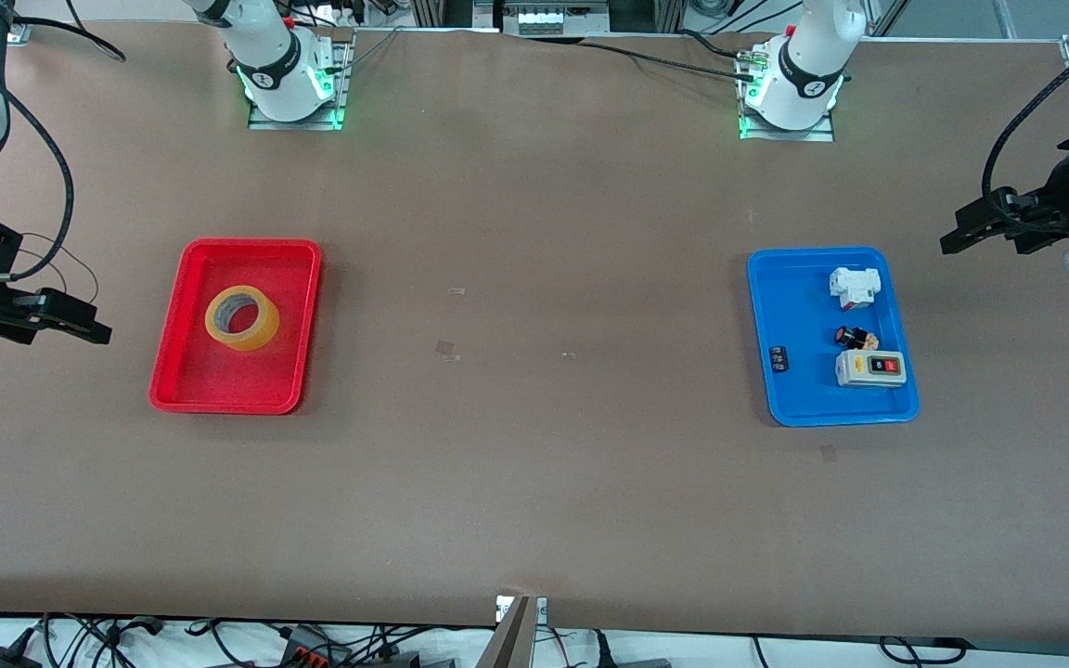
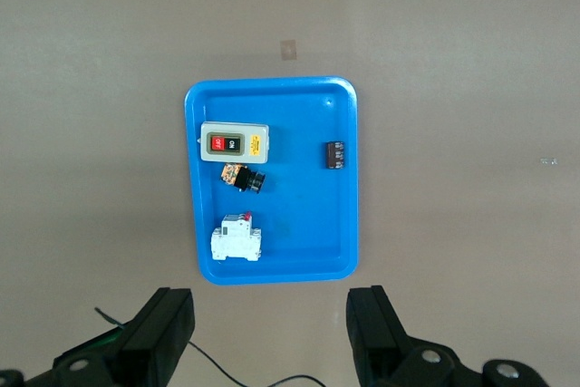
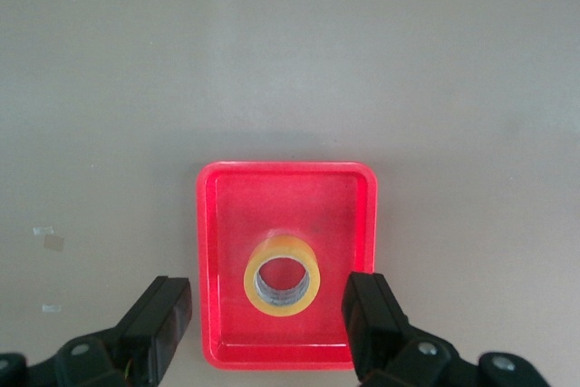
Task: Place and move tape with both arms
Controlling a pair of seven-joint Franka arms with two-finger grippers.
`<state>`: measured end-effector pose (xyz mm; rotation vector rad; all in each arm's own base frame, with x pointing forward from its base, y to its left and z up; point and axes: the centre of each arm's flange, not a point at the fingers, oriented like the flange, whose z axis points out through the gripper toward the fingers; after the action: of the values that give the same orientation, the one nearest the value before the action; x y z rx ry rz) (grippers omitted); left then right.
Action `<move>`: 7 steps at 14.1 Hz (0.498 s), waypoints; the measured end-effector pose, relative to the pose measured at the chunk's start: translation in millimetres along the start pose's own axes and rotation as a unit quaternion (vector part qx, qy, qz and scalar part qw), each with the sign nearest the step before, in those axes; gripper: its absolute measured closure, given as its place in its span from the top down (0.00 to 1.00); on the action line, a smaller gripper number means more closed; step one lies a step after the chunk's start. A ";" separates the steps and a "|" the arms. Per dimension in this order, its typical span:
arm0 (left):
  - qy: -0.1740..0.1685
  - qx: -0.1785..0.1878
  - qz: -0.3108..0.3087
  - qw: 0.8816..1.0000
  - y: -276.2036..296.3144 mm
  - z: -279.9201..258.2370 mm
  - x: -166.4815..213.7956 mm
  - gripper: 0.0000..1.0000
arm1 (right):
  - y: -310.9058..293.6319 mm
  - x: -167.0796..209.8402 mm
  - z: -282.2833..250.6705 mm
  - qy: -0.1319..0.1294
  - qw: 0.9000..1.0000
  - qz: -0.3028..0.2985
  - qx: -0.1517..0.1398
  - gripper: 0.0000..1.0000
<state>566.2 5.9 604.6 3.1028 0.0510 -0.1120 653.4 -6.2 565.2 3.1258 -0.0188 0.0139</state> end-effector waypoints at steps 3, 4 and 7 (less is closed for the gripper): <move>0.001 0.000 0.000 1.000 0.3 -1.6 -0.9 1.00 | 2.3 -21.6 6.3 0.000 1.000 -0.010 0.002 1.00; 0.001 0.000 0.000 1.000 0.3 -2.0 -1.3 1.00 | 2.9 -31.6 7.0 -0.004 1.000 -0.016 0.003 1.00; 0.001 0.000 0.000 1.000 0.4 -2.9 -2.0 1.00 | 4.3 -60.3 8.5 -0.012 1.000 -0.020 0.005 1.00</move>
<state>564.4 5.6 607.7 3.1029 0.0497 -0.1089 593.1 -9.9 556.2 3.1354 0.0441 -0.0236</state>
